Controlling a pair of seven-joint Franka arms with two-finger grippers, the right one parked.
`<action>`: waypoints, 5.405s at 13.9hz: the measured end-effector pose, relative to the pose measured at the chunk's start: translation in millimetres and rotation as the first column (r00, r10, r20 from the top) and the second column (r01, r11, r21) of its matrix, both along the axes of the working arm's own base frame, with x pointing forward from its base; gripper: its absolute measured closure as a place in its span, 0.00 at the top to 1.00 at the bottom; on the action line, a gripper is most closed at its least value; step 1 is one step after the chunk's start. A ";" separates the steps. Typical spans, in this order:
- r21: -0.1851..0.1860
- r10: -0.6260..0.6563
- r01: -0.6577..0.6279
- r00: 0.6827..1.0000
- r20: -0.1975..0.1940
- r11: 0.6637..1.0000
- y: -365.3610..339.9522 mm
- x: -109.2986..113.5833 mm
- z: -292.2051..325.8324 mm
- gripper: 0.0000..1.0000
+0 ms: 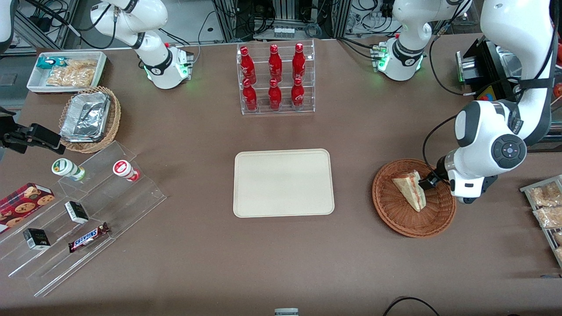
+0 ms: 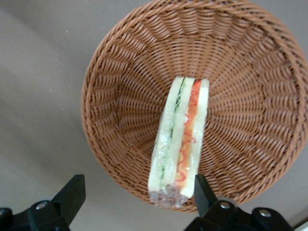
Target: Place sandwich from basket to tray
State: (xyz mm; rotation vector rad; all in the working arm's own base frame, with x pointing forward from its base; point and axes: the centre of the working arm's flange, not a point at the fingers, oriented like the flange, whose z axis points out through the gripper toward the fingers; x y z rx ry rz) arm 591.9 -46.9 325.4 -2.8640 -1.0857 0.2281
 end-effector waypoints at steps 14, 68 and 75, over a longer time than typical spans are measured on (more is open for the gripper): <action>-0.059 -0.007 0.006 1.000 -0.016 0.998 -4.2 9.9 -95.3 0.96; 0.060 -0.587 0.588 0.809 -0.034 0.807 -209.4 -8.4 197.1 1.00; -0.005 -0.532 0.537 0.836 -0.132 0.844 -82.7 -44.7 278.2 1.00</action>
